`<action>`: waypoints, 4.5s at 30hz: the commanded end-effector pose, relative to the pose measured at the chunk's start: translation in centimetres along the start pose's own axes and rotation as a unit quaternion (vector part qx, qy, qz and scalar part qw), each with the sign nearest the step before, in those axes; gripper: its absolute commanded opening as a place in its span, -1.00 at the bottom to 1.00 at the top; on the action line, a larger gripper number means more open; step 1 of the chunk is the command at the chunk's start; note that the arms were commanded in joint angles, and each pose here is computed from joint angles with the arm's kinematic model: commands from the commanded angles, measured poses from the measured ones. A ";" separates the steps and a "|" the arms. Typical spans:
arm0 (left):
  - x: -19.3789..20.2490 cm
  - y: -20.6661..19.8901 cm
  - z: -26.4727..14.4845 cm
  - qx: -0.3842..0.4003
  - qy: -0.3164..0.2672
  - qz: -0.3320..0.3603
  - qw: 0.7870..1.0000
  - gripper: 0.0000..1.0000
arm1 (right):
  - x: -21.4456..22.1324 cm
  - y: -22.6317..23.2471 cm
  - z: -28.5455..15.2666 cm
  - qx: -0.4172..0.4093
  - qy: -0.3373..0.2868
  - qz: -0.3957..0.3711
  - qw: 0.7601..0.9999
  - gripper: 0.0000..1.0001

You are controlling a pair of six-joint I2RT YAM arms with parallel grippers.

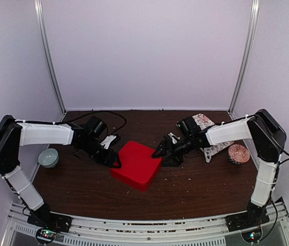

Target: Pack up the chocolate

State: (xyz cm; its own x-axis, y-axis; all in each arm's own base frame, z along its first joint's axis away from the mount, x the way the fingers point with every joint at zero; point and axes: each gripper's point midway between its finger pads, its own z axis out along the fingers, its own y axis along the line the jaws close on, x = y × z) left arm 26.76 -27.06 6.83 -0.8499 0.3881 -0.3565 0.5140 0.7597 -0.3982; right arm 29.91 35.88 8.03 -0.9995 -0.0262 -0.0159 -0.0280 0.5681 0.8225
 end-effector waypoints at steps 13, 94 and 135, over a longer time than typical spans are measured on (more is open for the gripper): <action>-7.6 1.0 -6.3 -0.019 -0.106 0.022 0.994 0.38 | -0.6 -2.2 -6.7 0.052 -0.059 -0.027 0.997 0.53; -6.3 -0.7 -8.4 -0.040 -0.132 0.075 0.988 -0.02 | 4.9 1.6 -6.4 0.126 -0.036 -0.167 0.977 0.42; -13.1 -1.8 -2.8 -0.088 -0.122 0.078 0.986 -0.91 | -3.3 3.0 -3.7 0.120 -0.097 -0.105 0.982 -0.74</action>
State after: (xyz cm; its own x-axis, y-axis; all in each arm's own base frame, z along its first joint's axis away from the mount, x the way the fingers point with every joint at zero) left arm 33.25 -32.48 15.39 -0.6827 0.4155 -0.6011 0.6318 0.7490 -0.1998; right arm 30.38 34.99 13.31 -0.9583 -0.0610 -0.2792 -0.2364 0.7179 0.6548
